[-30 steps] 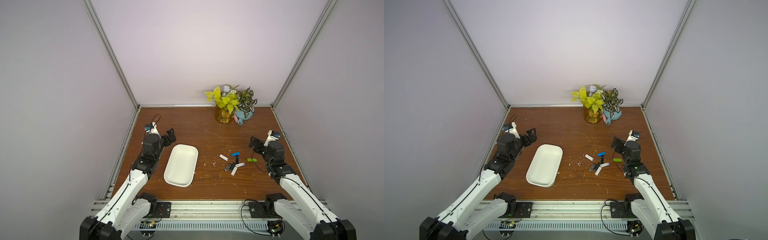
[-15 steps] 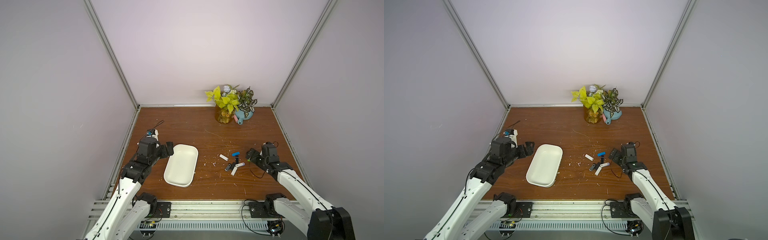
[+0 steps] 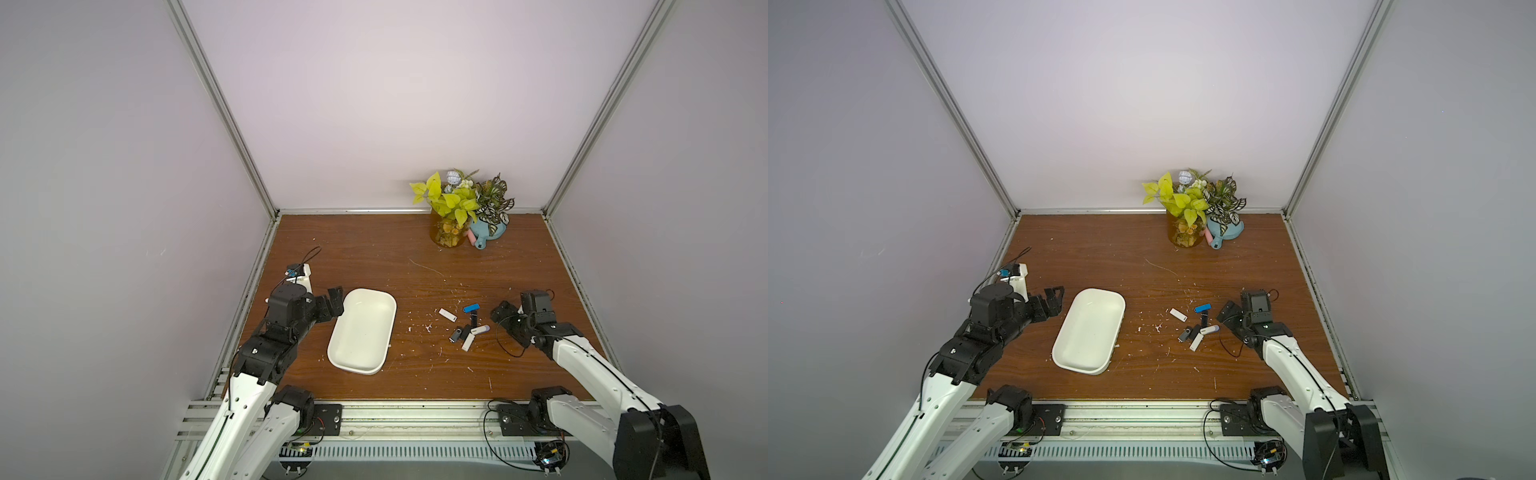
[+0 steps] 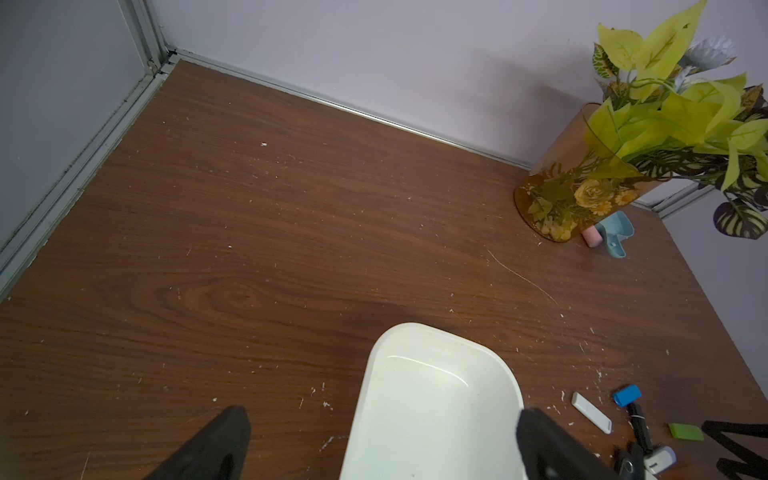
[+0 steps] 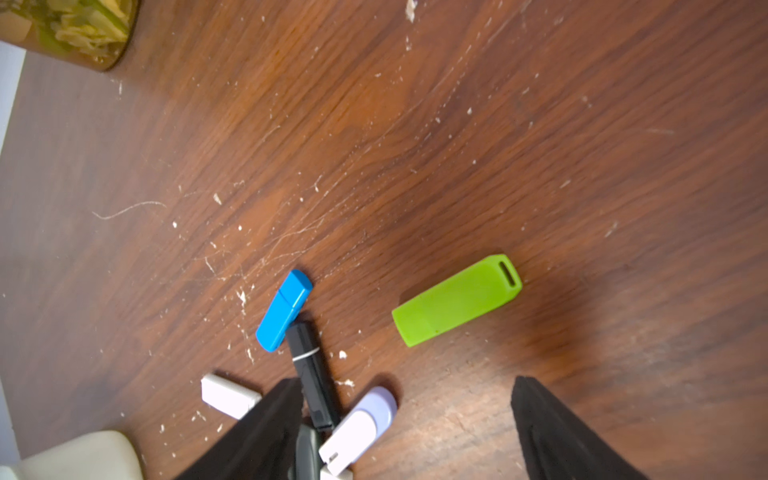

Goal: Put the usb flash drive into the storage box
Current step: Pick up the USB flash from the center of the board.

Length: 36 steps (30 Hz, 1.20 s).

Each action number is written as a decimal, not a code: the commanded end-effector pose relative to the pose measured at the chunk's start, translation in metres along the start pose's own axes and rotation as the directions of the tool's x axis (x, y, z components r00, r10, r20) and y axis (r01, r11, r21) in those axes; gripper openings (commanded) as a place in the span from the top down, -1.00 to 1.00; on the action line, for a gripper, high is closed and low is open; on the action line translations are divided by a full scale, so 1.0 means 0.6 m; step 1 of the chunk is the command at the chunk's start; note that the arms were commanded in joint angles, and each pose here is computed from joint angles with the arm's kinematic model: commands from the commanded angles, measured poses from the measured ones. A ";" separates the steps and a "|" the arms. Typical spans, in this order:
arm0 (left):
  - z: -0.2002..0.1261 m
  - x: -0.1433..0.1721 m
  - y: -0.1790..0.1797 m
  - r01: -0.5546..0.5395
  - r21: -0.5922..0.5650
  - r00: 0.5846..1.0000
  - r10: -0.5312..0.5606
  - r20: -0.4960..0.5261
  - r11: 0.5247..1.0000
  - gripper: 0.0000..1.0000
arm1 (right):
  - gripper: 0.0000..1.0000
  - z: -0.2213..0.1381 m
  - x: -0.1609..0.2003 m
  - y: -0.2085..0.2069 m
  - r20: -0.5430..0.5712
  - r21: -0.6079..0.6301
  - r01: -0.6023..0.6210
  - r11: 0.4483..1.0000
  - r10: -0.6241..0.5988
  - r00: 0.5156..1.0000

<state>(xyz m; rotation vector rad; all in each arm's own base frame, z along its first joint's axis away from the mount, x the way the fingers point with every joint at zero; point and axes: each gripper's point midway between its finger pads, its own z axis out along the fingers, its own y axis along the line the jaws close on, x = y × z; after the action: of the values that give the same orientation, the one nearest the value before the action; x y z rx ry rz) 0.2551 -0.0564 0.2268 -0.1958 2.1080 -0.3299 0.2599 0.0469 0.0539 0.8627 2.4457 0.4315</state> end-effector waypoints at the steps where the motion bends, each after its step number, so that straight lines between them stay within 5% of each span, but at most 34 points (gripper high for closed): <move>1: -0.002 0.001 -0.001 -0.020 0.003 1.000 0.020 0.006 1.000 -0.99 | -0.60 0.024 0.012 0.005 -0.046 -0.013 -0.032 0.999 0.031 0.998; 18: 0.008 0.011 -0.006 -0.029 0.016 0.999 0.029 -0.018 0.999 -0.99 | -0.38 0.087 -0.021 -0.044 -0.134 0.280 0.163 0.946 -0.130 0.982; 36: 0.007 0.013 -0.007 -0.029 0.018 0.999 0.030 -0.018 0.999 -0.99 | -0.16 0.064 0.024 -0.065 -0.245 0.278 0.324 0.904 -0.260 0.934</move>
<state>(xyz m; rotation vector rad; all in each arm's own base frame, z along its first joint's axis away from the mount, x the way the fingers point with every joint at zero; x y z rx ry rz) 0.2555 -0.0610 0.2214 -0.1715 2.1263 -0.3358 0.2964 0.0348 0.0239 0.5929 2.6529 0.1076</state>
